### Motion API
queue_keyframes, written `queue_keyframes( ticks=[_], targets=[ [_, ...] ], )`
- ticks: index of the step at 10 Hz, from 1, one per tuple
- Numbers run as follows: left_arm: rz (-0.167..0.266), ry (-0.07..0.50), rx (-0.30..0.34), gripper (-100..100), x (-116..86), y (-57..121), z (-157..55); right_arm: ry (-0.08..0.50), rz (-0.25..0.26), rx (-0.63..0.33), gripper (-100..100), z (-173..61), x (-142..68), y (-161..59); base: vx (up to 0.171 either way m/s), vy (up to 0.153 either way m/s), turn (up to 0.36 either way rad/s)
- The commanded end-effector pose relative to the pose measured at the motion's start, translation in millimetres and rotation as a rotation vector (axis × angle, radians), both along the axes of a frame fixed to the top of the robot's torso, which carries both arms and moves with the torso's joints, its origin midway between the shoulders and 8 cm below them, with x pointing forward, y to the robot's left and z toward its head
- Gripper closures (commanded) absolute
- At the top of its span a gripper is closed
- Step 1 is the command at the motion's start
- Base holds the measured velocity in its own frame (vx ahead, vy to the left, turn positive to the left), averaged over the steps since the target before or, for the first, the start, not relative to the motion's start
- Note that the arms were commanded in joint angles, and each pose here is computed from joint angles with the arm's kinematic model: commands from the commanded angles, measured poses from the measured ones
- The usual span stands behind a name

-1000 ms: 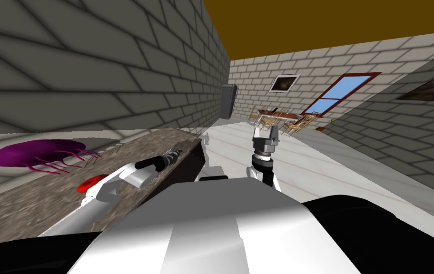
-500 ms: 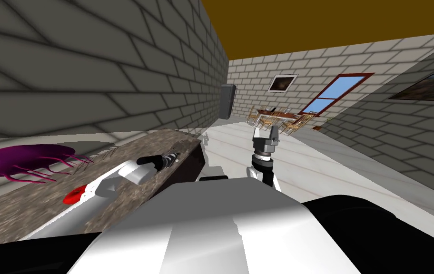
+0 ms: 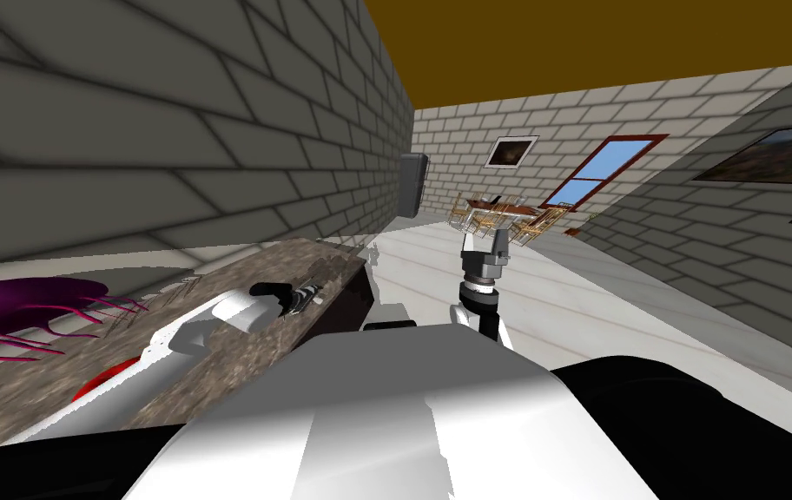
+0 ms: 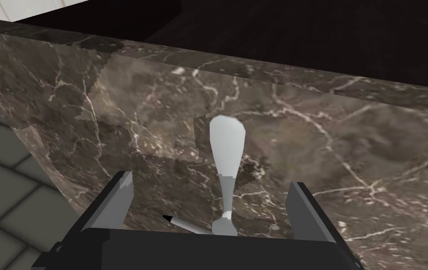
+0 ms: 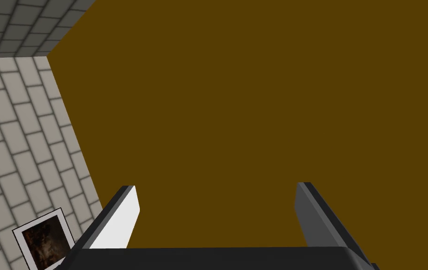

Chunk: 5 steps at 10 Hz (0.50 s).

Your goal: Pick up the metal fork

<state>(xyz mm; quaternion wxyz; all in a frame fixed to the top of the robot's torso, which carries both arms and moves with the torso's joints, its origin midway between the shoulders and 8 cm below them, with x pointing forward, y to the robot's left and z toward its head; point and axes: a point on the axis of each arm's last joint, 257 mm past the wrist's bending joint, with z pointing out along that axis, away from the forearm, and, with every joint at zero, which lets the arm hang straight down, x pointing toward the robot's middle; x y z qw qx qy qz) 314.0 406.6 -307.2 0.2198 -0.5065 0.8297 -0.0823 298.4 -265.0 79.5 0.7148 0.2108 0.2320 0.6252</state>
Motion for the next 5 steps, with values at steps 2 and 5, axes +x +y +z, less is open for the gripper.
queue_keyframes(
  ticks=[2, 5],
  targets=[
    [0.016, 0.096, 0.022, -100, -16.8, 16.1, -8.5, 0.000, 0.000, 0.000, 0, 0.0, 0.0, 0.0, 0.061, 0.032, -0.061],
    [0.032, 0.183, 0.037, -100, -34.0, 28.9, -14.6, 0.000, 0.000, 0.000, 0, 0.0, 0.0, 0.0, 0.066, 0.028, -0.042]
  ],
)
